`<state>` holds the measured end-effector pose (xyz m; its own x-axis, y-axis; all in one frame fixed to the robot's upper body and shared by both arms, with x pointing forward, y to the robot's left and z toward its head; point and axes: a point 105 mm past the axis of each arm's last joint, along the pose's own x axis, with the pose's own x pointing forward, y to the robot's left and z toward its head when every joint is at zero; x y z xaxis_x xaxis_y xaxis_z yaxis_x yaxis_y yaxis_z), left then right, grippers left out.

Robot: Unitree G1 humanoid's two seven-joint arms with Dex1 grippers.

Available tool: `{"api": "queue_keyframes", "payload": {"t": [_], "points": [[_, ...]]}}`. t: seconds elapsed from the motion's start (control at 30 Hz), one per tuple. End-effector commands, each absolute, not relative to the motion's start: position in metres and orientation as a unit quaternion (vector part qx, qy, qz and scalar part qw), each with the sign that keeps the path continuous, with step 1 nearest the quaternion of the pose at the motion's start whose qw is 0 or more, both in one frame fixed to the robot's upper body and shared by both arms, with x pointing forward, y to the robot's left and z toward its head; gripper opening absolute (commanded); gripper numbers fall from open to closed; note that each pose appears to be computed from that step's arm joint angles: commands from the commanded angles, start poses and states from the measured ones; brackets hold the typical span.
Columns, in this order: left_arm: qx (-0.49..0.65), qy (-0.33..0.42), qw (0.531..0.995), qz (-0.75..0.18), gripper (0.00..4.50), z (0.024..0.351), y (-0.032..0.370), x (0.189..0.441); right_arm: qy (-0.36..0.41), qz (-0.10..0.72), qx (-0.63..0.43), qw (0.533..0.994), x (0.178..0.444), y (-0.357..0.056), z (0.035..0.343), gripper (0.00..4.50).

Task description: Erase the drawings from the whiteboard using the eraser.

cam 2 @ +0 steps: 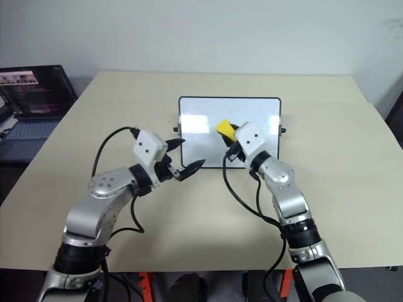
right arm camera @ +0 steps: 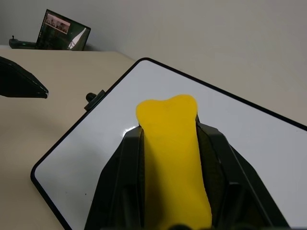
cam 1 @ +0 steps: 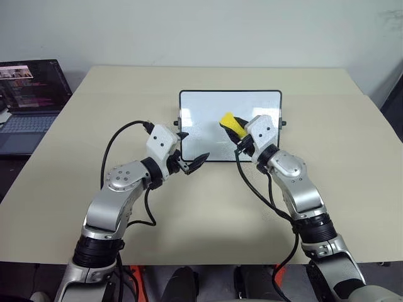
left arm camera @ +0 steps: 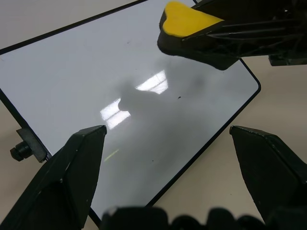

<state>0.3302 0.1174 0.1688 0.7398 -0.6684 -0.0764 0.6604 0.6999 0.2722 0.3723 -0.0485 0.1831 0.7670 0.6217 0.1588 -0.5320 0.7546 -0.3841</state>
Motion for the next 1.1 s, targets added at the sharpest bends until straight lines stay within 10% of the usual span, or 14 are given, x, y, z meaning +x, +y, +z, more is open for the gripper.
{"api": "queue_keyframes", "payload": {"t": [0.03,1.1], "points": [[0.152,-0.038,0.917,-0.366,4.5,0.181,0.114,0.328,-0.129,0.309,-0.204,0.92,0.383,-0.044,0.174,1.23],[0.147,-0.038,0.92,-0.361,4.5,0.182,0.115,0.329,0.024,0.26,-0.306,0.915,0.385,-0.115,0.105,1.23]]}}
